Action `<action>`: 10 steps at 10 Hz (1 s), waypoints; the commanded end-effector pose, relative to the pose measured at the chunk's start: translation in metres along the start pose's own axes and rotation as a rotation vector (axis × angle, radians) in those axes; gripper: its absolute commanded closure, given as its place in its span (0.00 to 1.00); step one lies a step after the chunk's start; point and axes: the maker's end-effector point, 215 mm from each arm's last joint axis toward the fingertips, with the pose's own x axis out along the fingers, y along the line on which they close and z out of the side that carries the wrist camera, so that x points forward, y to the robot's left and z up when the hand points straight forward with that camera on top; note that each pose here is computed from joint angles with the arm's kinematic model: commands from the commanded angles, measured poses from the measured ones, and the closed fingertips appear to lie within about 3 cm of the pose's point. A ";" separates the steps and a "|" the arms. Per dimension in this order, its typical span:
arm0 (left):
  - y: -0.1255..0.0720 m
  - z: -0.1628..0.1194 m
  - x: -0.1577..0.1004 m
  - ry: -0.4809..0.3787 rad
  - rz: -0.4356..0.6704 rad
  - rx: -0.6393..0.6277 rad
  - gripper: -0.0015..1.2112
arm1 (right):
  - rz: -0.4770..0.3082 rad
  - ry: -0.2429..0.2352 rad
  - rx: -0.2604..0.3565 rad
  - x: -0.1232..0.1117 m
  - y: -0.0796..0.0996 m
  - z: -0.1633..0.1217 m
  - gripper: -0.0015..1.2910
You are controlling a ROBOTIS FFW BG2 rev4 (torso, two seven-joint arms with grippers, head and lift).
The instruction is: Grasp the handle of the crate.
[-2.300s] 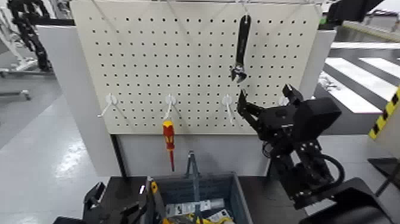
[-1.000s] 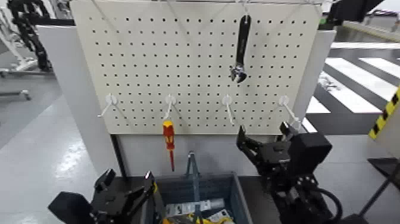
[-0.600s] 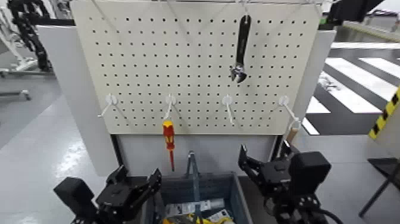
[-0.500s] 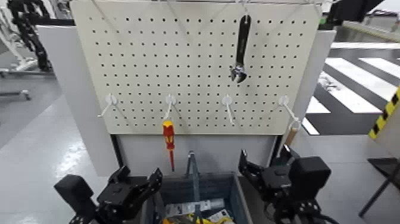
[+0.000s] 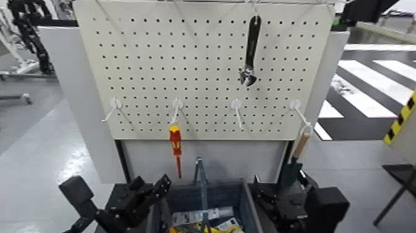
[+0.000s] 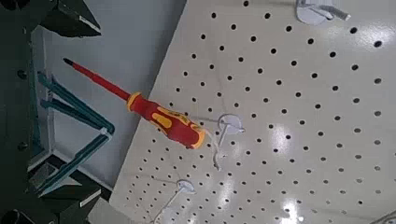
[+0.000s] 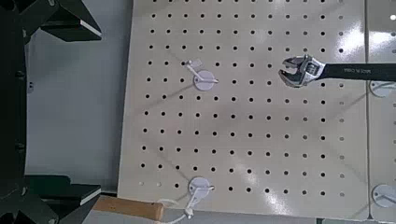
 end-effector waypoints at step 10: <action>-0.033 -0.022 0.025 0.115 -0.205 -0.424 0.09 | -0.039 0.103 0.084 -0.045 -0.006 -0.067 0.11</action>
